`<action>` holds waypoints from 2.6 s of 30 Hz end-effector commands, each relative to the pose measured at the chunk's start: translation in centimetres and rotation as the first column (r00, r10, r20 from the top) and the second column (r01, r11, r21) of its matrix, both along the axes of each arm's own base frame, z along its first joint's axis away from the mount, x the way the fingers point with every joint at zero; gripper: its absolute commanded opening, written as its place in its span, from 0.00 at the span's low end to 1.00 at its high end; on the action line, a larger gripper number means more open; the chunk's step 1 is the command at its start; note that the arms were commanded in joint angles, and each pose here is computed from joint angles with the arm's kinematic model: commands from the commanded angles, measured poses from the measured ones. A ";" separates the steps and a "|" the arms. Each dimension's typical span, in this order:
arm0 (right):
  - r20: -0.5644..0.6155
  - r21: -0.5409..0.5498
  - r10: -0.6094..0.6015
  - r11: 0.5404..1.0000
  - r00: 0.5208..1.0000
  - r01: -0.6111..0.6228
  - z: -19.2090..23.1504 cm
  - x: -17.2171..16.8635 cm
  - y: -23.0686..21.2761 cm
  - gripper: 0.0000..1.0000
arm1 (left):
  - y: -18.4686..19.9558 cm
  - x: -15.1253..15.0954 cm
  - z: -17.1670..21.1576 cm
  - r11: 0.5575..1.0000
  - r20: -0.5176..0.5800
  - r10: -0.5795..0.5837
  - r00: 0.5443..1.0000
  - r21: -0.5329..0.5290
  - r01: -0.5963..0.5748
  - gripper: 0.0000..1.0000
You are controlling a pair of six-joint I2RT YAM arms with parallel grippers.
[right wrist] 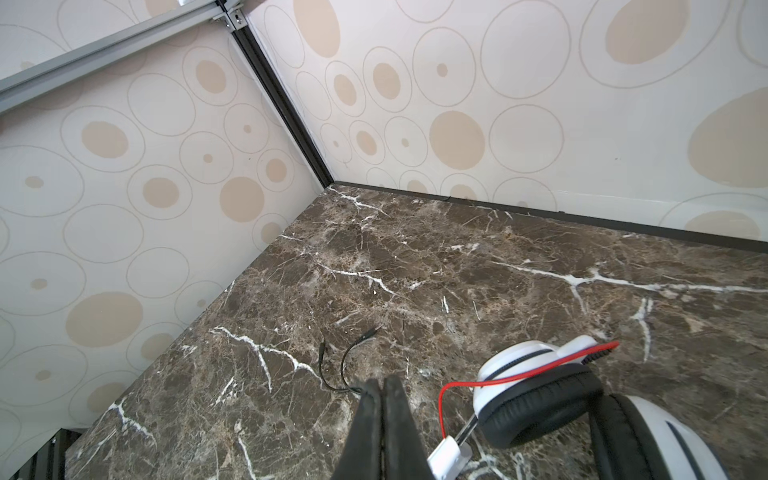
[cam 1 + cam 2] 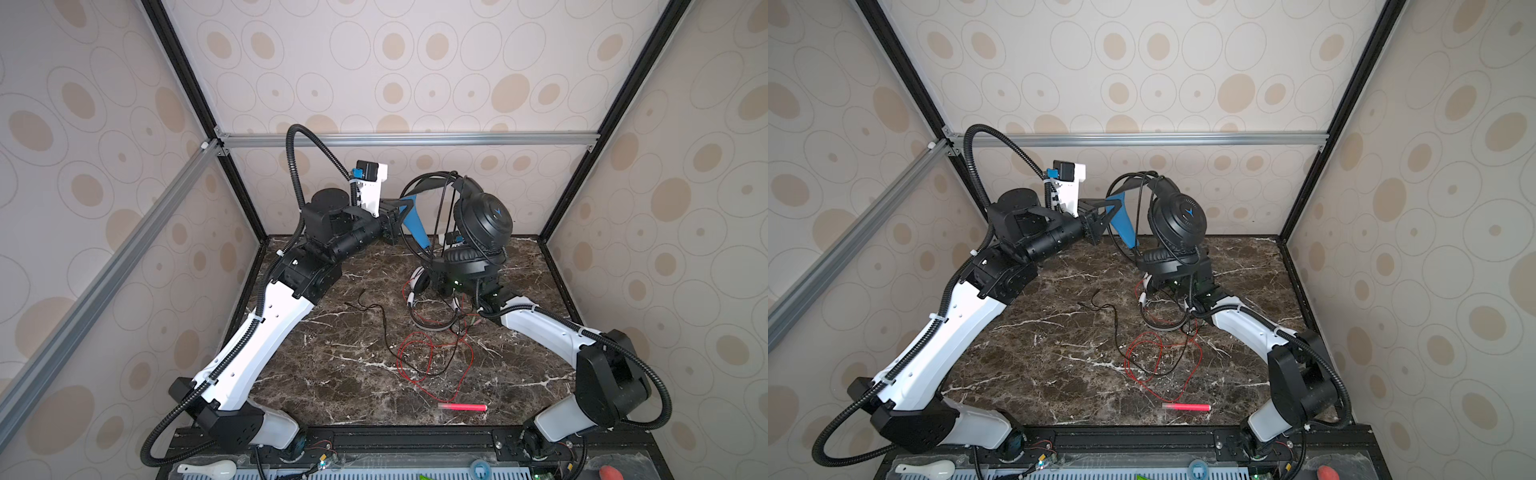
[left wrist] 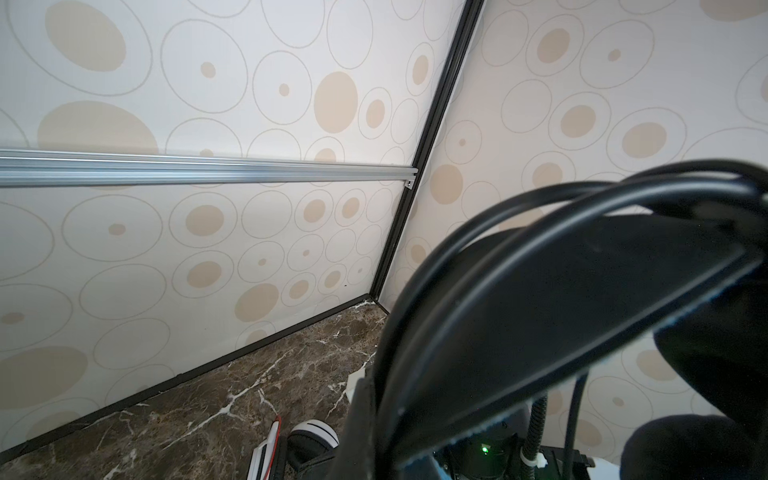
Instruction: Wrap the headphones
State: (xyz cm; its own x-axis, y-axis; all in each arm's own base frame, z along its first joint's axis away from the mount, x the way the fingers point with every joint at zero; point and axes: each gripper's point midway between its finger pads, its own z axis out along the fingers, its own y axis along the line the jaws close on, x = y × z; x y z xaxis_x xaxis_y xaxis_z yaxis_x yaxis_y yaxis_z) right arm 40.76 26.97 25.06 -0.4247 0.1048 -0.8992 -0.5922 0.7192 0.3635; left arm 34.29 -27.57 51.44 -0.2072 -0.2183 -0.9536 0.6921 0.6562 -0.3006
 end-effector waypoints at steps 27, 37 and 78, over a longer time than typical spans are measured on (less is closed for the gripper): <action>-0.088 0.007 0.110 0.994 0.990 -0.109 -3.6 -3.8 1.7 0.20 | 2.3 -1.0 10.5 0.952 0.164 0.056 0.985 -0.307 -0.003 0.00; -0.125 0.022 0.114 0.993 0.986 -0.112 -4.9 -2.7 2.5 0.41 | 2.8 -1.2 11.6 0.941 0.160 0.054 0.986 -0.338 0.003 0.00; -0.093 -0.599 0.177 0.776 0.980 -0.197 -6.3 -18.5 -0.9 0.00 | 16.7 9.7 -0.2 0.621 -0.096 0.750 0.654 -0.236 -0.747 0.00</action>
State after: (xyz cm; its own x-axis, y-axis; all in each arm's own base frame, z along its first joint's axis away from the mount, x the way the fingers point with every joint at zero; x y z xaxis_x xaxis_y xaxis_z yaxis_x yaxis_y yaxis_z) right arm 23.40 27.53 19.25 -0.4193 -0.4489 -0.7891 -0.7189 0.6949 -0.0133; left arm 44.83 -13.51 46.85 -0.0352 -0.4795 -0.8768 0.0338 0.8763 -0.4806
